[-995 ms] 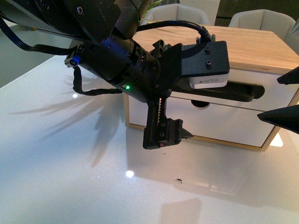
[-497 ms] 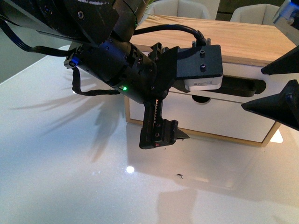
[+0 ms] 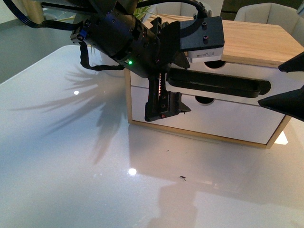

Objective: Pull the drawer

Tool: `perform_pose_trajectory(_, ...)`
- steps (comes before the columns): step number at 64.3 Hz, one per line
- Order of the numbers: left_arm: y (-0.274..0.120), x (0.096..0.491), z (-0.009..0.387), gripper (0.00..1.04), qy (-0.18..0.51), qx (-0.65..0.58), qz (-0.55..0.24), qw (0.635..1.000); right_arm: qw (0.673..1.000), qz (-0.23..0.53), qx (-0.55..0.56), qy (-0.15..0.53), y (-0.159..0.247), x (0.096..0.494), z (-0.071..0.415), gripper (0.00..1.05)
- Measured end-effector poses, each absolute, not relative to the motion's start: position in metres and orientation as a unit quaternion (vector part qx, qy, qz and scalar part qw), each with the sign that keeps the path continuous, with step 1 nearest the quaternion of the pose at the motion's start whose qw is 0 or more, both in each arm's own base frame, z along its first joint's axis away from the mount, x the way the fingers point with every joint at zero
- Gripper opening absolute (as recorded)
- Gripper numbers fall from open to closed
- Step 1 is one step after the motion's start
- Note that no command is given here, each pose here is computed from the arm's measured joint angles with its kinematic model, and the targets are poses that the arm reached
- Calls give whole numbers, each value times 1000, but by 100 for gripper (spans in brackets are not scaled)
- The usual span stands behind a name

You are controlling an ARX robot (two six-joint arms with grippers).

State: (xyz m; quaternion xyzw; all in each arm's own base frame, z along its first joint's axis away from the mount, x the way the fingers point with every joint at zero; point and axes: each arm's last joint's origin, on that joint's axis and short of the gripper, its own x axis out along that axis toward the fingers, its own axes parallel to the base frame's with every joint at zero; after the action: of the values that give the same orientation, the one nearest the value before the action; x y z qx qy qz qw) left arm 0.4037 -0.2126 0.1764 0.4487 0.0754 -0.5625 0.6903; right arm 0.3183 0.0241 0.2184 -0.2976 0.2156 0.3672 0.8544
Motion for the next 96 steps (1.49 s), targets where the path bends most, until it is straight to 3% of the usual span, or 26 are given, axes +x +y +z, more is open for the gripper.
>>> perform_pose_trajectory(17, -211, 405, 163, 97, 90, 494, -555, 663, 853, 370, -298, 216, 26, 318, 219, 96)
perform_pose_trajectory(42, -211, 404, 158, 97, 91, 501, -563, 651, 840, 390, -302, 224, 42, 322, 207, 96)
perform_pose_trajectory(96, -211, 409, 152, 97, 82, 506, -558, 652, 826, 386, -338, 231, 66, 353, 178, 96)
